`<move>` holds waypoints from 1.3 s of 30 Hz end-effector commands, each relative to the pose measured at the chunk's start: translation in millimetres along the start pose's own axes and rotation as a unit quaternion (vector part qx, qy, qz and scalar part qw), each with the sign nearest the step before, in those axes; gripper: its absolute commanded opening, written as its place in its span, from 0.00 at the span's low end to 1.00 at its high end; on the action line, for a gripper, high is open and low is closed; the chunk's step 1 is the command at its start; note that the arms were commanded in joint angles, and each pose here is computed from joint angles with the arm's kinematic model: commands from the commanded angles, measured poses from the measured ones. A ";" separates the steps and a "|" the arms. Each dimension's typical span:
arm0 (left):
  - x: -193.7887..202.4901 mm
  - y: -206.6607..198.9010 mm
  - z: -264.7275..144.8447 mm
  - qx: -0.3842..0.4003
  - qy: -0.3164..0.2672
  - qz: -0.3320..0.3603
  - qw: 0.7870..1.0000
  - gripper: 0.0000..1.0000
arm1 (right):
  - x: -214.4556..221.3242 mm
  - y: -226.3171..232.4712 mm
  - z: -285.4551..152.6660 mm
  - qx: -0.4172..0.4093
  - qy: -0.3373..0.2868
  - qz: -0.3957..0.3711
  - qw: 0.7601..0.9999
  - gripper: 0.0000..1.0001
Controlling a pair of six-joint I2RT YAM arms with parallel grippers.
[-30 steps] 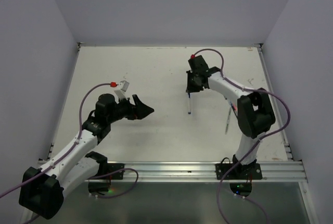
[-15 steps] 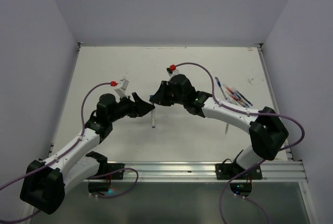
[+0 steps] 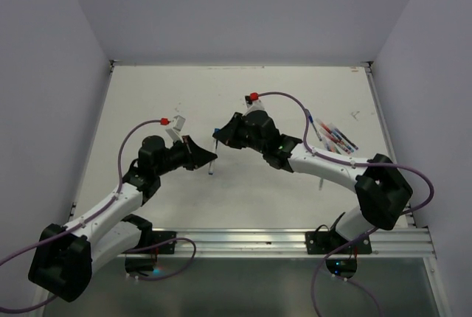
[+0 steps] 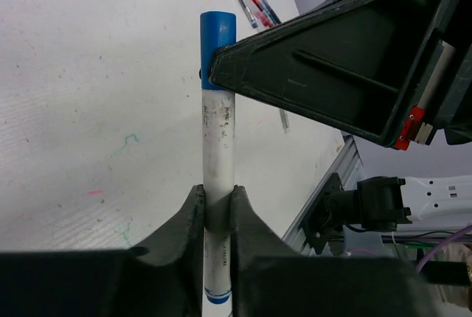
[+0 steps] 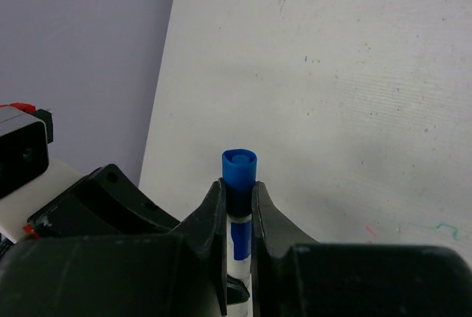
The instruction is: Open the pen caps
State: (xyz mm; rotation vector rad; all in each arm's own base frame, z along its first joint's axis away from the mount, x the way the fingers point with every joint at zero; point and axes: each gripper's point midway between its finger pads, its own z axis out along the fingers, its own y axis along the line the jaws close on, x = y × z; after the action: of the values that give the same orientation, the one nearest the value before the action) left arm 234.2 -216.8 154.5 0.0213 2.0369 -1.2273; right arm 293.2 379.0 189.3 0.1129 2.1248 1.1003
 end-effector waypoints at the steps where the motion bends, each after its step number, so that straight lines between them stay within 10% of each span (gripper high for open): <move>1: 1.9 -3.9 4.4 0.017 0.010 0.016 1.000 0.02 | -29.2 41.4 -11.5 -0.062 -0.054 0.020 0.996 0.00; 3: 2.5 -5.7 5.1 0.022 0.017 0.023 0.999 0.00 | -27.5 42.5 -10.8 -0.065 -0.049 0.004 0.997 0.02; 5: 2.2 -5.8 4.7 0.021 0.019 0.031 0.999 0.00 | -27.7 40.9 -10.1 -0.054 -0.043 -0.015 0.998 0.26; 12: -1.0 -4.5 0.8 0.008 0.014 0.043 0.999 0.00 | -26.1 35.6 -3.0 -0.027 -0.026 -0.047 0.998 0.37; 17: -0.7 -5.9 -1.4 0.008 0.016 0.049 0.999 0.00 | -21.8 33.6 4.2 -0.021 -0.015 -0.053 0.998 0.25; 19: 0.0 -6.2 -2.2 0.008 0.018 0.052 0.998 0.00 | -20.4 32.4 5.7 -0.017 -0.010 -0.056 0.998 0.00; 23: -2.6 -2.1 -4.4 -0.010 0.017 0.062 0.998 0.00 | -18.9 28.3 4.7 -0.009 -0.007 -0.057 0.998 0.00; 26: -3.5 8.2 -5.5 -0.040 0.015 0.063 0.997 0.50 | -17.7 28.2 1.2 -0.015 -0.009 -0.043 0.999 0.00; 30: -3.0 7.3 -4.3 -0.033 0.011 0.057 0.998 0.66 | -19.3 31.3 -3.8 -0.028 -0.018 -0.028 0.999 0.00; 34: 0.1 6.6 -2.4 -0.026 0.019 0.054 0.998 0.64 | -21.1 34.7 -6.4 -0.037 -0.025 -0.014 0.999 0.00; 39: -1.9 2.1 -1.8 -0.014 0.015 0.060 0.998 0.21 | -17.6 39.9 -5.3 -0.051 -0.016 -0.006 0.999 0.00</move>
State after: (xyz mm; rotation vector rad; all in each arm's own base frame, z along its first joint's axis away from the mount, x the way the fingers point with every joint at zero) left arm 231.6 -209.2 140.5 0.1006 2.1044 -1.1147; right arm 295.5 387.5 193.8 0.0550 2.1341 1.0793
